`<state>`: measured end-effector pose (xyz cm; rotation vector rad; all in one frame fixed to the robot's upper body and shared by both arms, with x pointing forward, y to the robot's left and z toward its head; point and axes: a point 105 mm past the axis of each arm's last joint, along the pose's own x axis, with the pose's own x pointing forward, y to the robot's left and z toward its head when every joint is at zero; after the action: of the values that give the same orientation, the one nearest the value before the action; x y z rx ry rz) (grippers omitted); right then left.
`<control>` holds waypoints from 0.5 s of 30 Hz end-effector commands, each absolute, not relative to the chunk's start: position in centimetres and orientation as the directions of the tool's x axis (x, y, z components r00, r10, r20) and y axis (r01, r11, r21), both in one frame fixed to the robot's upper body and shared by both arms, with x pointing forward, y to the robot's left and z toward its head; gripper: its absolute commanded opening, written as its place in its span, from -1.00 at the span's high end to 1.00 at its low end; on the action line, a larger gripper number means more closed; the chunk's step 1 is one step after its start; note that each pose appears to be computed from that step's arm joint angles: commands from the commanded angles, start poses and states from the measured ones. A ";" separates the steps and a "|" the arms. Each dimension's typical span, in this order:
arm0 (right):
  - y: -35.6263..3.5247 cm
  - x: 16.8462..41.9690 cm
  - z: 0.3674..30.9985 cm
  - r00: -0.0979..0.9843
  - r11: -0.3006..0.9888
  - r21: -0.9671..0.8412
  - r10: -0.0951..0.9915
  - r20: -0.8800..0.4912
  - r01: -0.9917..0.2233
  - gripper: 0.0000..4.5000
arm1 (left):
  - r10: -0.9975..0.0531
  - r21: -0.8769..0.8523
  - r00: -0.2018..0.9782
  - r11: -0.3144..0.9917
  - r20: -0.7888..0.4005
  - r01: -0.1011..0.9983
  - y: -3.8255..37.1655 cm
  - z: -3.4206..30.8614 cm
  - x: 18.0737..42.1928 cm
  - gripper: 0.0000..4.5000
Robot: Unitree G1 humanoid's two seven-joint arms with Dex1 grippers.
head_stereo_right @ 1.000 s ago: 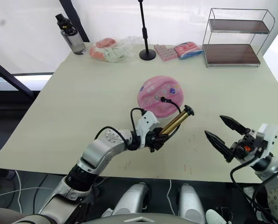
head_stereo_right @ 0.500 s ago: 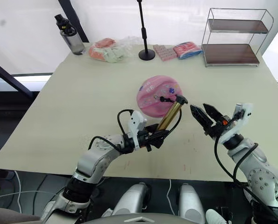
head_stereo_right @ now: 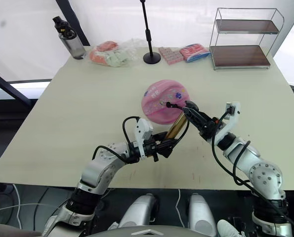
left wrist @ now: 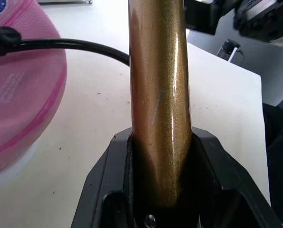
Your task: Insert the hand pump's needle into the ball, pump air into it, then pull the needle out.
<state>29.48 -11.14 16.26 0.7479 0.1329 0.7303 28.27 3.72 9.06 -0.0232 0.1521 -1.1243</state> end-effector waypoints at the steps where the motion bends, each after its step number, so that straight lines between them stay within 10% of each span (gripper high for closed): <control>1: -10.6 29.8 17.7 0.743 0.494 0.637 0.640 0.194 -0.592 -1.00 | -0.908 -0.061 0.413 0.417 -0.070 0.907 3.4 10.0 28.2 0.52; 15: -9.2 30.6 18.9 0.725 0.471 0.622 0.644 0.243 -0.626 -1.00 | -0.905 -0.065 0.420 0.423 -0.066 0.904 3.2 9.9 28.4 0.52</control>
<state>30.91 -9.69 17.49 0.7569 0.0752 0.7366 28.37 3.44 8.87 -0.0329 0.1482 -1.1221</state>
